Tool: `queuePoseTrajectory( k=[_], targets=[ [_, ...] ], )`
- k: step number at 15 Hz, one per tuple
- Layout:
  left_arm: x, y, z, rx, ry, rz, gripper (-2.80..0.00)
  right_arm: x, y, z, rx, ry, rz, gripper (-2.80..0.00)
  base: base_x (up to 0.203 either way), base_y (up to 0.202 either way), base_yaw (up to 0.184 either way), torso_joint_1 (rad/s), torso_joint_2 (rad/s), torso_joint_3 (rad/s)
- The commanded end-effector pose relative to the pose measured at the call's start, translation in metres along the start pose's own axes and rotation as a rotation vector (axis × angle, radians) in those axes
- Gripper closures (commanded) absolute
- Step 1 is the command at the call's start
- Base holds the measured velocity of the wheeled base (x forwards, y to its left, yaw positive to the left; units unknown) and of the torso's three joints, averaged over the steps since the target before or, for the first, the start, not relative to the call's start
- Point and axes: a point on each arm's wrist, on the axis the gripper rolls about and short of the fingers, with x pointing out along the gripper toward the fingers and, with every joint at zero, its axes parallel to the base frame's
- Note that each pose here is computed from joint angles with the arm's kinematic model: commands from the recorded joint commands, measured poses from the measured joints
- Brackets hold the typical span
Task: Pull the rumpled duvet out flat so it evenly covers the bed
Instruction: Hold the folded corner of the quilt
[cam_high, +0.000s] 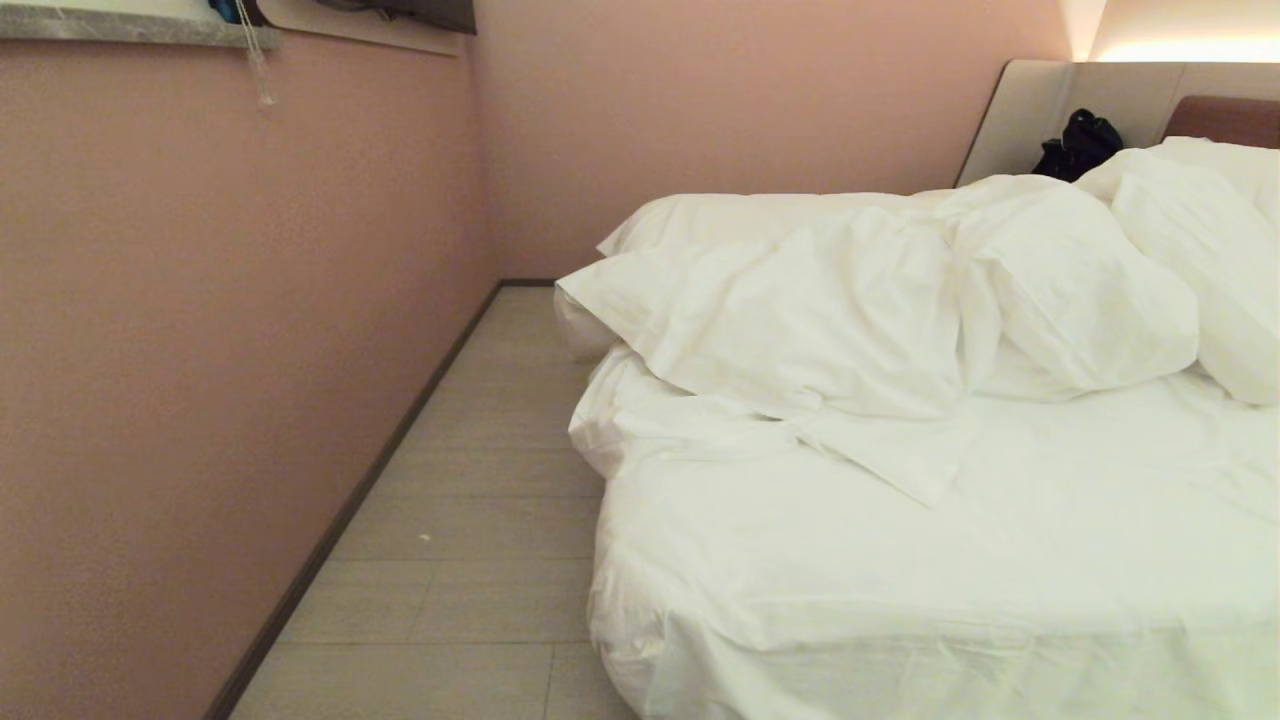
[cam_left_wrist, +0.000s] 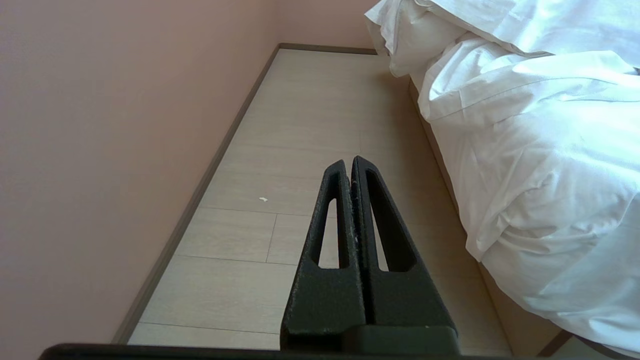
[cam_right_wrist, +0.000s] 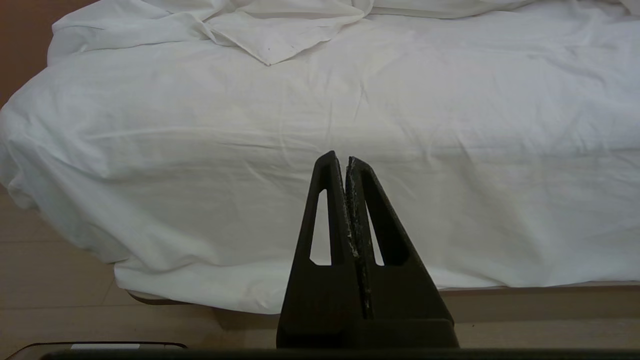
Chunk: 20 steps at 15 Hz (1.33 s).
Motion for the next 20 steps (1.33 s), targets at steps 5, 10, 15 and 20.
queuePoseTrajectory(
  k=[5,10,15,20],
  targets=[
    [0.0,0.0,-0.0001,-0.003,0.0,0.001,0.0,0.0,0.0,0.0001,0.0,-0.001,0.0,0.0,0.0,-0.009,0.002,0.0,0.0,0.0],
    [0.0,0.0,0.0001,0.0,-0.001,0.001,0.0,0.0,0.0,0.0001,0.0,-0.001,0.0,0.0,0.0,-0.17,0.004,0.002,0.0,0.004],
    [0.0,0.0,0.0001,0.0,-0.001,0.001,0.0,0.0,0.0,0.0001,0.0,-0.001,0.0,0.0,0.0,-0.192,0.003,0.003,0.0,0.002],
    [0.0,0.0,0.0001,0.0,-0.001,0.001,0.0,0.0,0.0,0.0001,0.0,-0.001,0.0,0.0,0.0,-0.193,0.001,0.002,0.0,0.005]
  ],
)
